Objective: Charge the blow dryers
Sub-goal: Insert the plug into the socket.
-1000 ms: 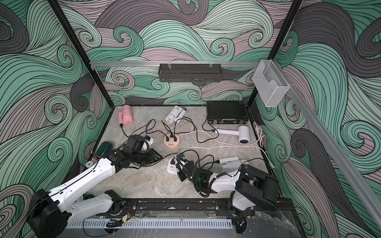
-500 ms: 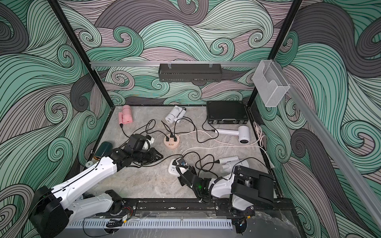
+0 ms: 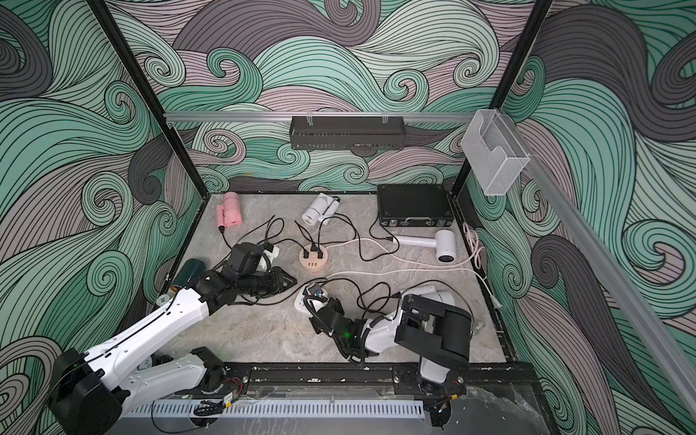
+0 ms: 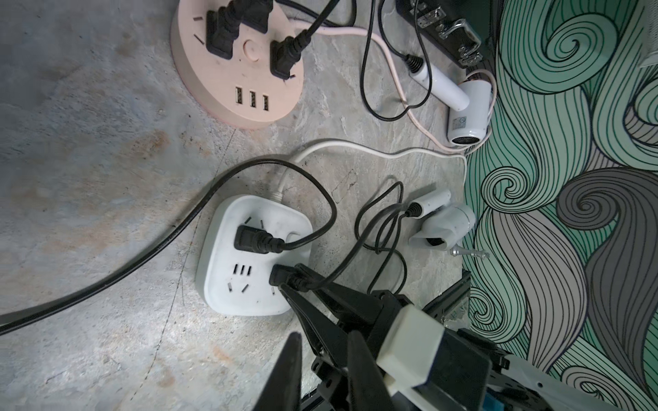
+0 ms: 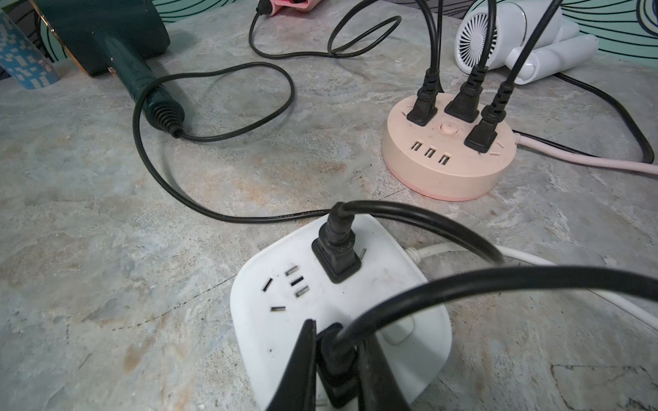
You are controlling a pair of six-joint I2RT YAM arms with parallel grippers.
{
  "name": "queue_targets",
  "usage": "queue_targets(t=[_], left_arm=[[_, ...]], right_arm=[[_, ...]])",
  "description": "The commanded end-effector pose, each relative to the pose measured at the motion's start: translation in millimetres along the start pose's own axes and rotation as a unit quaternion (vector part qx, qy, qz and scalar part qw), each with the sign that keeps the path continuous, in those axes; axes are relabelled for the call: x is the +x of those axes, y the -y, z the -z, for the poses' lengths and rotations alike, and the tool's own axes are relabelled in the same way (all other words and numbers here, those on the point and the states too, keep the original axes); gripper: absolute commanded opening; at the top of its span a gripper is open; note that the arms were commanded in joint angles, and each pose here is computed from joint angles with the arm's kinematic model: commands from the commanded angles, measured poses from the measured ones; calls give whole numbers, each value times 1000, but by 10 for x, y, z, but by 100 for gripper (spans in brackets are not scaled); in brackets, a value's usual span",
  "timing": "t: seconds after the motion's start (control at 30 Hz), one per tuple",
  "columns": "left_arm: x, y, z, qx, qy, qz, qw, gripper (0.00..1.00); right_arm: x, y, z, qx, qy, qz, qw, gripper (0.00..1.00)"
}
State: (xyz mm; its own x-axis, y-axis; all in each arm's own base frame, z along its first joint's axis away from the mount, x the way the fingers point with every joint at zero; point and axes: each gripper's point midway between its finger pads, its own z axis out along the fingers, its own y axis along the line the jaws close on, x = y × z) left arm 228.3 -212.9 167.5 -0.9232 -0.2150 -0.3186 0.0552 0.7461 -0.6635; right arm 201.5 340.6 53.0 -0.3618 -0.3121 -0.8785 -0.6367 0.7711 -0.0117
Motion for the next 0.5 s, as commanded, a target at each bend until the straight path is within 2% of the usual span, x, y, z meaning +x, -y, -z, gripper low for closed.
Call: queue_targets(t=[0.0, 0.47], left_arm=[[6, -59, 84, -12, 10, 3, 1000, 23], [144, -131, 164, -24, -9, 1, 1000, 23]], right_arm=[[937, 65, 197, -27, -184, 83, 979, 0], [652, 107, 141, -54, -206, 74, 974, 9]])
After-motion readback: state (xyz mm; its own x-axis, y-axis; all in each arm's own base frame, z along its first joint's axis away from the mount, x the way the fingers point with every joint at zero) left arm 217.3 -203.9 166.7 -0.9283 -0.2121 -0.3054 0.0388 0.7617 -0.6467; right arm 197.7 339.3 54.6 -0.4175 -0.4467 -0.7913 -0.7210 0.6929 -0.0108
